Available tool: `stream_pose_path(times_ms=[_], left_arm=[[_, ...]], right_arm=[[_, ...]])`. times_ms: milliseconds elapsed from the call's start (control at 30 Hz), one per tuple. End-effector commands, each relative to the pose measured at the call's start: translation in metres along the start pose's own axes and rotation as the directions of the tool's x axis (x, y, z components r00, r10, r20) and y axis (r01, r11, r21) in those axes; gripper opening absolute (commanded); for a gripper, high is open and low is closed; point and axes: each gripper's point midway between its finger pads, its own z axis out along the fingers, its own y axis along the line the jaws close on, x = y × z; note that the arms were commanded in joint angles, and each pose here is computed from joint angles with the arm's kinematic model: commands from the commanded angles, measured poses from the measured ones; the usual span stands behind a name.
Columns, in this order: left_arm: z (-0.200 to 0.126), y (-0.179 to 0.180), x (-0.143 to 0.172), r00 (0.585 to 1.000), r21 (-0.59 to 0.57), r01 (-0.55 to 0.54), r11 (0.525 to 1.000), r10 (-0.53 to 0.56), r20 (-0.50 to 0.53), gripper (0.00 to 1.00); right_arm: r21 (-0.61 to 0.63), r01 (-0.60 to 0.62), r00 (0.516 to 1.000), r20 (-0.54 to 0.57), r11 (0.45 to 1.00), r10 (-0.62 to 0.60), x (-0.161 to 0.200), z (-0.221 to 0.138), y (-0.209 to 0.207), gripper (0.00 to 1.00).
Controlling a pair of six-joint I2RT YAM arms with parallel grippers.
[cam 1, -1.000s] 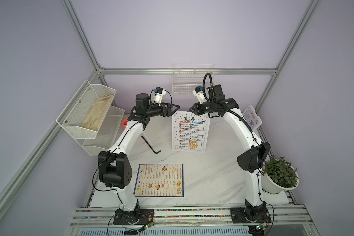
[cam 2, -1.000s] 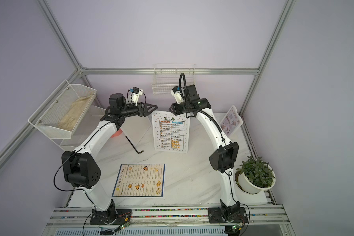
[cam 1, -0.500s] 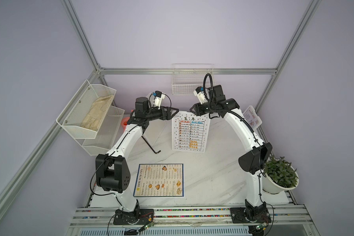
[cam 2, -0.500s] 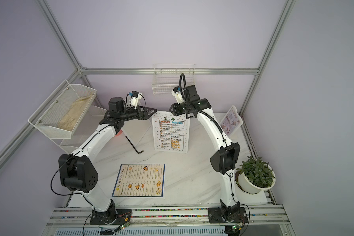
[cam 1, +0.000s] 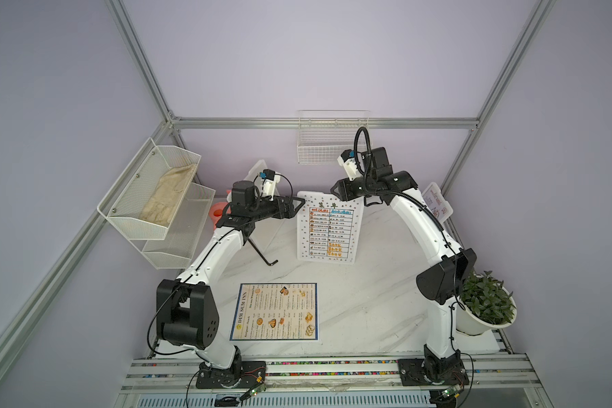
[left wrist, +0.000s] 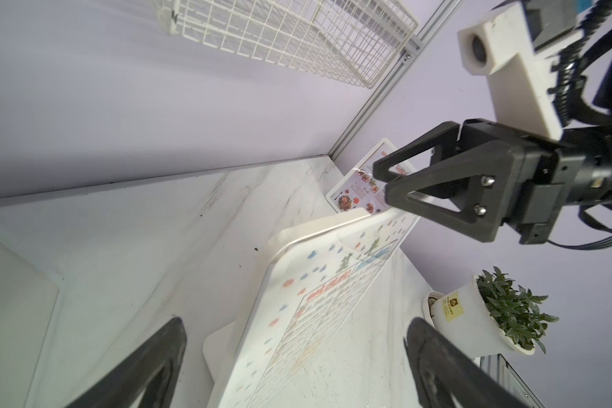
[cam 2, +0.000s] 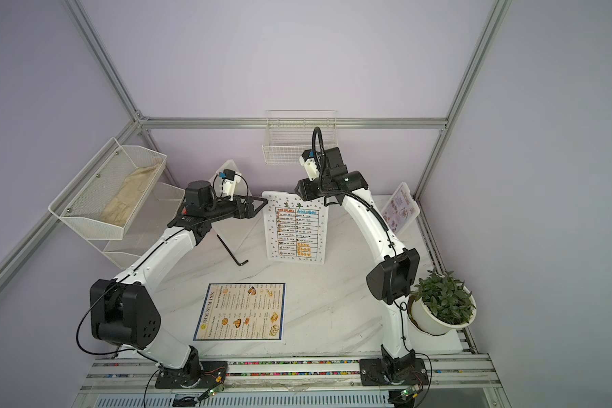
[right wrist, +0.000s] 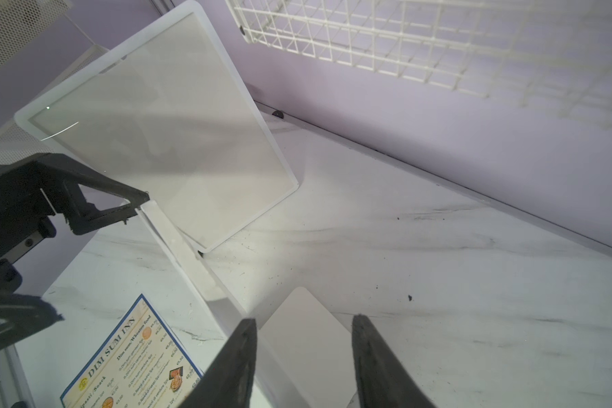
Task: Insert the menus into the narrow rack
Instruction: Insert the menu into the narrow rack, then move the narrow rack to the center of the board.
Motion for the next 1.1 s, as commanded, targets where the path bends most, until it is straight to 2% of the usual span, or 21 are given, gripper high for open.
stream_pose_path(times_ms=[0, 33, 133, 367, 500, 600, 800, 1067], left_arm=[[-0.011, 0.003, 0.005, 0.999, -0.075, -0.025, 0.997, 0.027, 0.029, 0.97], [-0.012, 0.006, 0.01, 0.999, -0.092, -0.02, 0.996, 0.022, 0.025, 0.97], [-0.01, 0.015, 0.029, 1.0, -0.142, 0.002, 0.99, -0.002, 0.006, 0.97], [0.001, 0.029, 0.068, 0.998, -0.23, 0.04, 0.972, -0.051, -0.04, 0.95], [0.008, 0.037, 0.081, 0.996, -0.264, 0.051, 0.963, -0.069, -0.058, 0.89], [0.013, 0.039, 0.086, 0.995, -0.271, 0.06, 0.961, -0.08, -0.066, 0.87], [0.018, 0.053, 0.098, 0.992, -0.33, 0.075, 0.941, -0.105, -0.074, 0.77], [0.033, 0.059, 0.099, 0.988, -0.325, 0.093, 0.941, -0.126, -0.084, 0.69]], right_arm=[[0.063, 0.009, 0.991, 0.134, 0.998, -0.018, -0.031, -0.053, -0.006, 0.55], [0.067, -0.011, 0.988, 0.155, 0.998, 0.0, -0.031, -0.061, -0.011, 0.61], [0.046, -0.075, 0.974, 0.216, 0.996, 0.063, -0.022, -0.087, -0.026, 0.67], [-0.145, -0.136, 0.942, 0.287, 0.98, 0.173, 0.029, -0.12, -0.041, 0.7], [-0.226, -0.088, 0.952, 0.267, 0.97, 0.149, 0.05, -0.113, -0.032, 0.74], [-0.241, -0.065, 0.955, 0.267, 0.968, 0.131, 0.061, -0.105, -0.033, 0.75], [-0.283, -0.044, 0.959, 0.256, 0.958, 0.12, 0.069, -0.082, -0.038, 0.76], [-0.366, -0.025, 0.969, 0.22, 0.93, 0.112, 0.079, -0.057, -0.038, 0.76]])
